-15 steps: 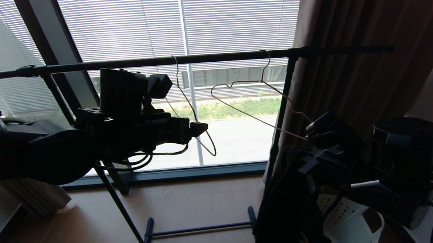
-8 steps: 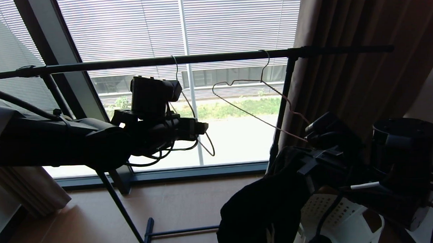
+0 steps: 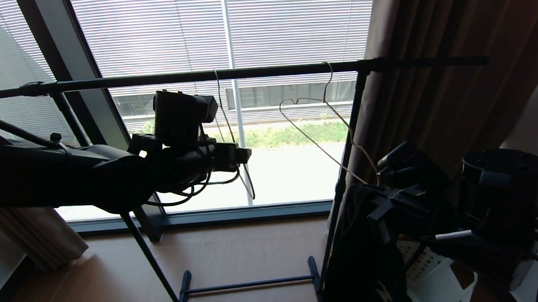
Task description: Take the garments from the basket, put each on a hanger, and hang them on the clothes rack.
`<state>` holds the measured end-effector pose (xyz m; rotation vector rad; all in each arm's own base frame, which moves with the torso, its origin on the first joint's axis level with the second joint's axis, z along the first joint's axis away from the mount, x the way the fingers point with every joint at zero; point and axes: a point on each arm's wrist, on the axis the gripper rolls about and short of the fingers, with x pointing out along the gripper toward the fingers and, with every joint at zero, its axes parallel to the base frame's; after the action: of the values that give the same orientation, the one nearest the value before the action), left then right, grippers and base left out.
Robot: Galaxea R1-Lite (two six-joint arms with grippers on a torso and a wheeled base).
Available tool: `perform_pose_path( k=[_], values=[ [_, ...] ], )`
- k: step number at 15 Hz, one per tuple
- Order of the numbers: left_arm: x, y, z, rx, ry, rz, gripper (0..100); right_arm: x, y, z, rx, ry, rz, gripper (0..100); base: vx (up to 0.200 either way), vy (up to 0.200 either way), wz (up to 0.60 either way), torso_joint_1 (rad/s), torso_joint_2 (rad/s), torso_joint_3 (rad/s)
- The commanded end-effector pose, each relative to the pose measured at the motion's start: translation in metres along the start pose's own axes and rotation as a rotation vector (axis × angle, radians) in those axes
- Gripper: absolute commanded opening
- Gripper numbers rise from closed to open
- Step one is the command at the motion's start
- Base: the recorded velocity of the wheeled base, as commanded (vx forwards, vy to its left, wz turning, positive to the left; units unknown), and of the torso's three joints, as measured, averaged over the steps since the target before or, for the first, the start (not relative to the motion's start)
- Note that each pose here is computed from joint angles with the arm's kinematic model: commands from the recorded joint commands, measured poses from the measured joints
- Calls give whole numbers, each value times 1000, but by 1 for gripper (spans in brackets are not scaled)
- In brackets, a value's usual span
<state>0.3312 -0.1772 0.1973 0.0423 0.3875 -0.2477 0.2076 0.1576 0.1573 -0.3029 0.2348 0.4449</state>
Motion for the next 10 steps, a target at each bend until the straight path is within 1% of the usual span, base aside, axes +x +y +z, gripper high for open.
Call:
perform_pose_path(
  k=[1,8,10],
  values=[
    [-3,1,4,-3,-14,11,100,0,0,0,-1,1,2,0,0,0,0,0,0,0],
    [-1,3,4,1,-9,36,100,1,1,-2,-3,9,3,0,0,0,0,0,0,0],
    [1,7,3,-3,-5,49,100,1,1,-3,-4,11,5,0,0,0,0,0,0,0]
  ],
)
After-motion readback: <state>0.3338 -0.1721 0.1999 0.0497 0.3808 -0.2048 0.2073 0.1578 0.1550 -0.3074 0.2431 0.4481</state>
